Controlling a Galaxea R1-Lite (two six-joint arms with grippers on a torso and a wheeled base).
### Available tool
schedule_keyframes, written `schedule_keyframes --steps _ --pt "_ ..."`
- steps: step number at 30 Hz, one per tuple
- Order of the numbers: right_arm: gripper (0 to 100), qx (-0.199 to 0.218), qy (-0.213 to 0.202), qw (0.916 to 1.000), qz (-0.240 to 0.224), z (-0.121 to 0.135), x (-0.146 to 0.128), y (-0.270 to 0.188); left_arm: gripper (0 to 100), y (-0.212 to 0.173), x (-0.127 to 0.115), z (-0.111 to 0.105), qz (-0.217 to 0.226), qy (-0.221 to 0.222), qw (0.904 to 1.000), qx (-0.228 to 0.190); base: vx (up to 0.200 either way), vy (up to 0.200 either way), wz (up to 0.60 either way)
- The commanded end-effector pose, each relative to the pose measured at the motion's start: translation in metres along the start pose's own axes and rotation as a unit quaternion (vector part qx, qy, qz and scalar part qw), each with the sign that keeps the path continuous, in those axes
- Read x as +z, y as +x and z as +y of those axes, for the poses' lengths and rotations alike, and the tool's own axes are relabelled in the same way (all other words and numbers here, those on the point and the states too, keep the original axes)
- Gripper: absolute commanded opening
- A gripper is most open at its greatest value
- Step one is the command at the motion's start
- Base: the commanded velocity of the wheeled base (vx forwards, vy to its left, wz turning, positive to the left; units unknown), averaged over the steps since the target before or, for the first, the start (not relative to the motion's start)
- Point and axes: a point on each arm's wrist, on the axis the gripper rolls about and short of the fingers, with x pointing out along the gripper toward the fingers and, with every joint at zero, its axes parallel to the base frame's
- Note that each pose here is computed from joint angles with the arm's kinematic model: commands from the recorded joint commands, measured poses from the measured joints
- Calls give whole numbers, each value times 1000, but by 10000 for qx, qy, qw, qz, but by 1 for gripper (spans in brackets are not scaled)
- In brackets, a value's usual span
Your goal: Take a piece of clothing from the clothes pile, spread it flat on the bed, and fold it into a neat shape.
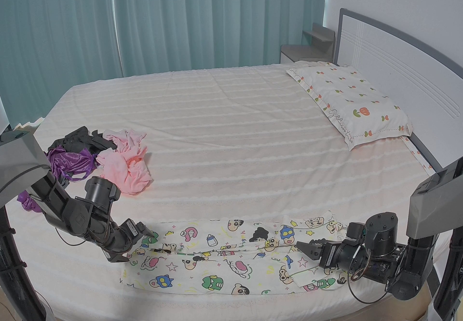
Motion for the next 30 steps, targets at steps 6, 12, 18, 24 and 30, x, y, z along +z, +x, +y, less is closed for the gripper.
schedule_keyframes --steps 6,12,18,24,30 --pt "100 59 -9 10000 -52 2 1 0 0 9 -2 -2 -46 38 9999 158 0 0 0" --pt "100 76 -23 10000 -43 3 0 0 0 7 -1 -2 -196 -26 9995 246 0 0 0" --pt "100 27 -31 10000 -55 3 -1 -1 0 1 -2 -2 -243 -20 9995 224 0 0 0" --pt "100 21 -38 10000 -59 3 -1 -1 0 -4 -4 0 -259 -12 9994 228 0 0 0" --pt "100 27 -42 10000 -55 3 -1 -1 0 -4 -4 -1 -272 -1 9994 199 0 0 0"
